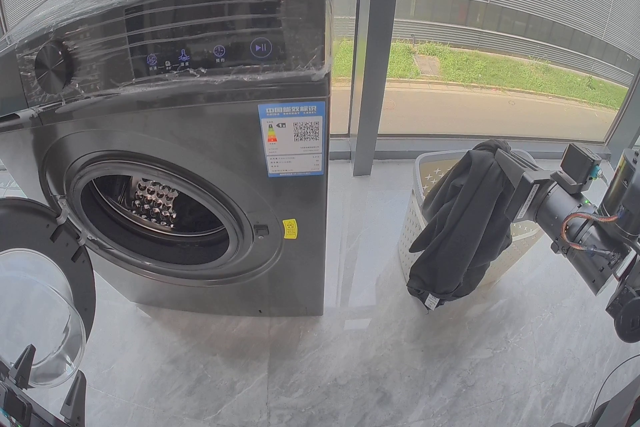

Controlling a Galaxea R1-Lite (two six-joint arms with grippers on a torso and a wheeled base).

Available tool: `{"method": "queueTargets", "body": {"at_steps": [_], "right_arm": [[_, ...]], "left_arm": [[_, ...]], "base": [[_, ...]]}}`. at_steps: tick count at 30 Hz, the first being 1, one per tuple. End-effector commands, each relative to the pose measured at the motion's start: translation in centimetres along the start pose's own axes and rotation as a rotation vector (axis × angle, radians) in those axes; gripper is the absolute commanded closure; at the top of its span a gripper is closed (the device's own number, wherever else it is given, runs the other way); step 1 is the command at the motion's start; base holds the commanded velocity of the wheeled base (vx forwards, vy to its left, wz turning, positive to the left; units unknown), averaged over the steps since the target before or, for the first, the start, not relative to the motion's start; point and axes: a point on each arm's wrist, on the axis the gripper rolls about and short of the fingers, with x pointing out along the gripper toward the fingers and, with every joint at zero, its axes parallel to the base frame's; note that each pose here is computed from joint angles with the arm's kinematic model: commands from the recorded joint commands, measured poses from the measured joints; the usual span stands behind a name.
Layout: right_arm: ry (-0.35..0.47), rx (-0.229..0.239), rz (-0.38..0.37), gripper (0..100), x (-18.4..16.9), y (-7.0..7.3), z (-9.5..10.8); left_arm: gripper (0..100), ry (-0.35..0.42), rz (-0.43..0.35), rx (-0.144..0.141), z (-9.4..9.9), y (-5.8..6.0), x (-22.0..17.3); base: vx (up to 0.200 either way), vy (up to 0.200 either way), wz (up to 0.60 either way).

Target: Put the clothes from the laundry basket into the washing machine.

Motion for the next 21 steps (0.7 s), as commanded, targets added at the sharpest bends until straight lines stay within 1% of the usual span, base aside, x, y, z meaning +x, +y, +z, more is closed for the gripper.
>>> {"method": "queueTargets", "body": {"at_steps": [1, 3, 21], "right_arm": [[0.007, -0.002, 0.002, 100, -0.01, 0.04, -0.19], [0.010, -0.002, 0.003, 100, -0.06, 0.06, -0.26], [0.013, -0.003, 0.004, 100, -0.11, 0.08, -0.34]], "left_arm": [[0, -0.002, 0.000, -0.001, -0.44, 0.00, -0.02], [0, -0.002, 0.000, 0.001, -0.44, 0.00, -0.02], [0, -0.002, -0.001, -0.001, -0.44, 0.00, -0.02]], "base": [[0.000, 0.000, 0.00], [0.000, 0.000, 0.00], [0.000, 0.200, 0.00]]}}
